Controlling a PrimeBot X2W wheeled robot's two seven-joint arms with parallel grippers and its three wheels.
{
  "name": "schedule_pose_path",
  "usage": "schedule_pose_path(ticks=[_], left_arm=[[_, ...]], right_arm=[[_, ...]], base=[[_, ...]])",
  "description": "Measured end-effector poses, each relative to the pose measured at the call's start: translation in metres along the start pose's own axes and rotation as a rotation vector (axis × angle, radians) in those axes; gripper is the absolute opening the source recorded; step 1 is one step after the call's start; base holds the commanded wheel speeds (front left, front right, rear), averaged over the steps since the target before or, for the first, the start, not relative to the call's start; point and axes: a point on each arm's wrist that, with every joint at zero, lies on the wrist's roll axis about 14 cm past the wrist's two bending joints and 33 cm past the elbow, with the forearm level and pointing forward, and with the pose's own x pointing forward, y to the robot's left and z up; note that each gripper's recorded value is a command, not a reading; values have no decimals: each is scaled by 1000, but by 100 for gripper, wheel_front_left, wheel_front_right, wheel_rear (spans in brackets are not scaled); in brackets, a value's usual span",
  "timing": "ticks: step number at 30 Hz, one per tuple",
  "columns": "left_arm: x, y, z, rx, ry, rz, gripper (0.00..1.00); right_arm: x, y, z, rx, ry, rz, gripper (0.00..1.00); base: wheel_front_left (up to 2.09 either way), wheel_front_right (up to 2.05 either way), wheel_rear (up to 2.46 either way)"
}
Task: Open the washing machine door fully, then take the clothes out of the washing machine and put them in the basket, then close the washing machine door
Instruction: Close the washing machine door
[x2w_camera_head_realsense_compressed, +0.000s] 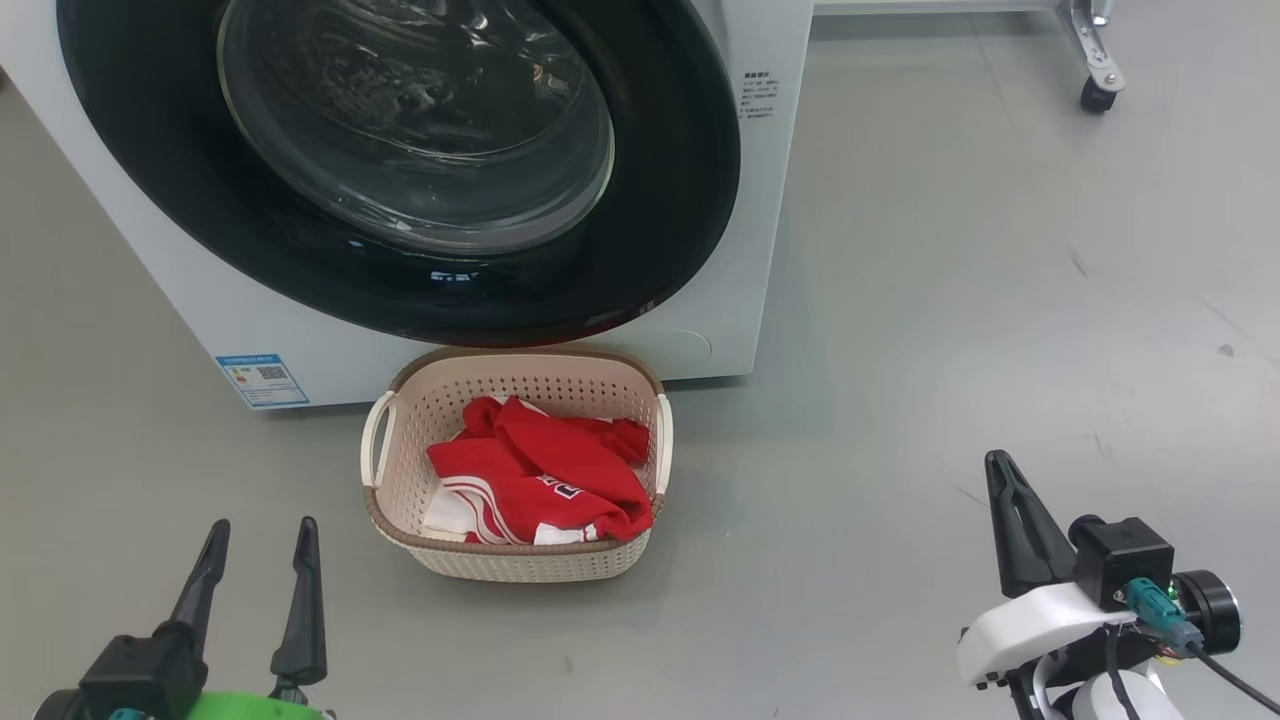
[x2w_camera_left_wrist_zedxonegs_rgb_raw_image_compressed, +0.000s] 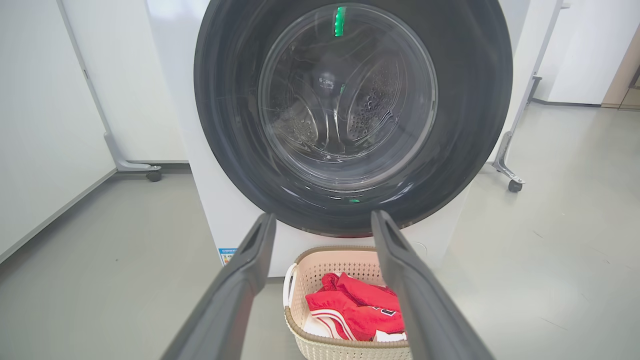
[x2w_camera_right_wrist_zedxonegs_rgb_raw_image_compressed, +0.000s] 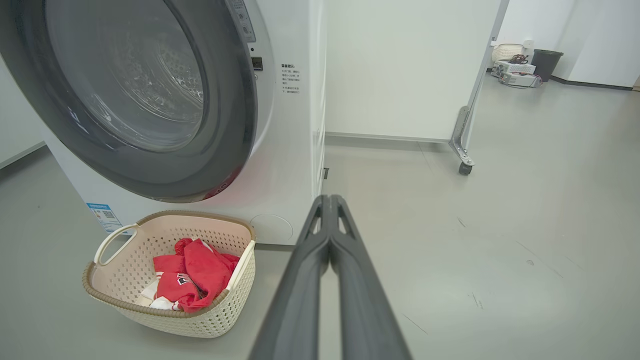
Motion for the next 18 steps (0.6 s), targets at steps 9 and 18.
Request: schedule_pose_path(ticks=[9,18], left_arm=[[-1,0,-3,-6,3,17,100],[-4,8,0,-10,-13,56,100]], right_arm=[[16,1,1,-43,11,34,0],[55,14,21,-108,-25,115,0]], base=[[0,0,0],[0,0,0]])
